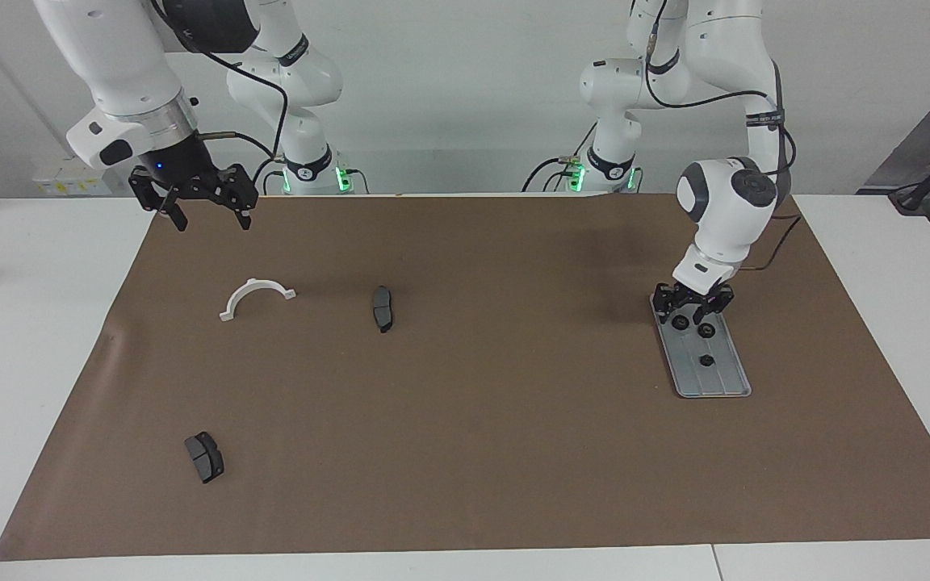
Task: Place bearing gear from tray to pile
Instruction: 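Reach the left gripper down to the black gears on the silver tray, then grasp a black gear from the tray with the left gripper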
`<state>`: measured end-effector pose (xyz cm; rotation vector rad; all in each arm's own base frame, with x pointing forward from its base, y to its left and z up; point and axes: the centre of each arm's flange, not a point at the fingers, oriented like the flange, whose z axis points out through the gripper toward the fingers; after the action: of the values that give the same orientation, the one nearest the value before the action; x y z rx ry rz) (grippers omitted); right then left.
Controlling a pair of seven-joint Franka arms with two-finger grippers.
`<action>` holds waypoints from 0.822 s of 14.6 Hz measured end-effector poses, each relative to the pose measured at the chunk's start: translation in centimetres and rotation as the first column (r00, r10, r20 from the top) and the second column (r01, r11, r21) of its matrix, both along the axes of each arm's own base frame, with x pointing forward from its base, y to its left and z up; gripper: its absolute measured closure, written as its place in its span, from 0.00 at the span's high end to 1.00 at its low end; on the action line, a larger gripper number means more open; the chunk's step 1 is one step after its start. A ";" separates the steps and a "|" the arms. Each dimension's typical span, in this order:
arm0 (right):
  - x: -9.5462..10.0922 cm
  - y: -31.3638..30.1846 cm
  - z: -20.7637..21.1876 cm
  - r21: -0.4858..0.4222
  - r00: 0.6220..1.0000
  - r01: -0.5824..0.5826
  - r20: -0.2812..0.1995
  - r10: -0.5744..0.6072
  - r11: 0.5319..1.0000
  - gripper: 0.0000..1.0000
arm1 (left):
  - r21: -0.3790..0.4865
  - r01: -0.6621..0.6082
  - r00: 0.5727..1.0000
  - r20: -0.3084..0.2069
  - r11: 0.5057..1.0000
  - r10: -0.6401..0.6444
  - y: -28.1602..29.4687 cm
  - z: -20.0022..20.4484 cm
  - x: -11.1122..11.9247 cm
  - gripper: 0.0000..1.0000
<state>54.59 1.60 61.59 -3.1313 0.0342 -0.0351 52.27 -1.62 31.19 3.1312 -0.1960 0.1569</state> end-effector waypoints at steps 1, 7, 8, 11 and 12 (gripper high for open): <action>0.0 0.0 0.0 0.000 1.000 0.000 0.000 0.000 1.000 1.00 | 0.000 -0.002 1.000 0.000 1.000 0.002 0.1 0.0 0.0 0.70; 0.0 0.0 0.0 0.000 1.000 0.000 0.000 0.000 1.000 1.00 | 0.001 -0.005 1.000 -0.006 1.000 0.005 0.3 -0.3 -0.1 0.69; 0.0 0.0 0.0 0.000 1.000 0.000 0.000 0.000 1.000 1.00 | 0.001 -0.005 1.000 -0.010 1.000 0.005 0.3 -0.5 -0.1 0.69; 0.0 0.0 0.0 0.000 1.000 0.000 0.000 0.000 1.000 1.00 | 0.003 -0.006 1.000 -0.022 1.000 0.006 0.3 -1.2 -0.1 0.67; 0.0 0.0 0.0 0.000 1.000 0.000 0.000 0.000 1.000 1.00 | 0.003 -0.006 1.000 -0.023 1.000 0.006 0.3 -1.3 -0.1 0.64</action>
<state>54.59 1.60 61.59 -3.1313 0.0342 -0.0351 52.14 -1.34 29.92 3.1354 -0.1865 0.1205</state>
